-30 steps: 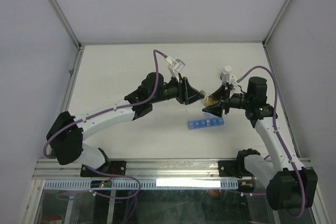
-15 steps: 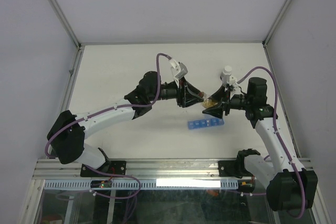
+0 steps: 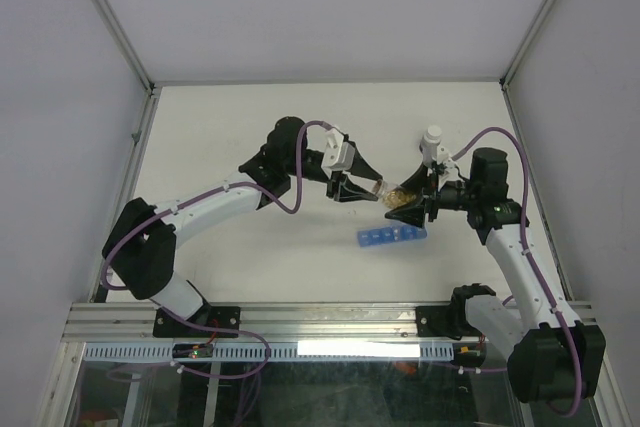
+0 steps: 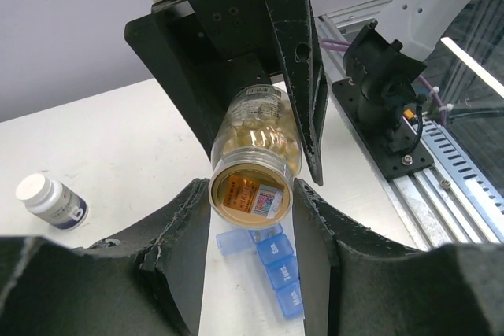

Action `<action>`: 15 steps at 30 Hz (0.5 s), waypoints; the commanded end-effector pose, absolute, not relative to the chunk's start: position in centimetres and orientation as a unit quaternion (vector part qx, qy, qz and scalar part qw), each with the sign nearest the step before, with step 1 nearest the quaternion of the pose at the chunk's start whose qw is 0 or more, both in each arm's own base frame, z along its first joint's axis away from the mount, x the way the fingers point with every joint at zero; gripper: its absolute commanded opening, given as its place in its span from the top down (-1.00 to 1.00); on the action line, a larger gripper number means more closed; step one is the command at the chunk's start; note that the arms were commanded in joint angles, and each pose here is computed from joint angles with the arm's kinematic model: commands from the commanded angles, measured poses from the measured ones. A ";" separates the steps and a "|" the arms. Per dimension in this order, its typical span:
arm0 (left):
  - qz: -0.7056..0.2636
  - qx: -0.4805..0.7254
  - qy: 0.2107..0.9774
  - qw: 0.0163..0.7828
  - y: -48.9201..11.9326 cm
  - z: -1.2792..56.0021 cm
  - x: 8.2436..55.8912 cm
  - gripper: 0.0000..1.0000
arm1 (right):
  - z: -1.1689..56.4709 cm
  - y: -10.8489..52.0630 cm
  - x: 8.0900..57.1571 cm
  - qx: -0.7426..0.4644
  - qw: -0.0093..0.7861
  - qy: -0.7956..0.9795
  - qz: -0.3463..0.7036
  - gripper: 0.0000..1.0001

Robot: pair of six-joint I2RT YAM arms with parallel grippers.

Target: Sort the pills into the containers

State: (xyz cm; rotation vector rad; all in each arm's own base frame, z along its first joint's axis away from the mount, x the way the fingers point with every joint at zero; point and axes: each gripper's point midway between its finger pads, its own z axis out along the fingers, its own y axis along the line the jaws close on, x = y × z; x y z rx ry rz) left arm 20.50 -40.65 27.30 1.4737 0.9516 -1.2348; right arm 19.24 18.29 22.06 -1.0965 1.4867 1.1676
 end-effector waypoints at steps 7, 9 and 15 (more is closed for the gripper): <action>-0.532 0.545 0.362 0.537 -40.1 32.0 19.7 -0.58 | 24.3 18.0 20.9 -0.464 0.505 0.582 0.436 1.00; -0.532 0.524 0.365 0.556 -39.7 33.0 19.8 -0.73 | 24.3 18.0 20.9 -0.465 0.505 0.582 0.436 1.00; -0.554 0.433 0.402 0.587 -37.7 35.8 20.0 -0.98 | 24.4 18.0 20.8 -0.466 0.506 0.581 0.435 1.00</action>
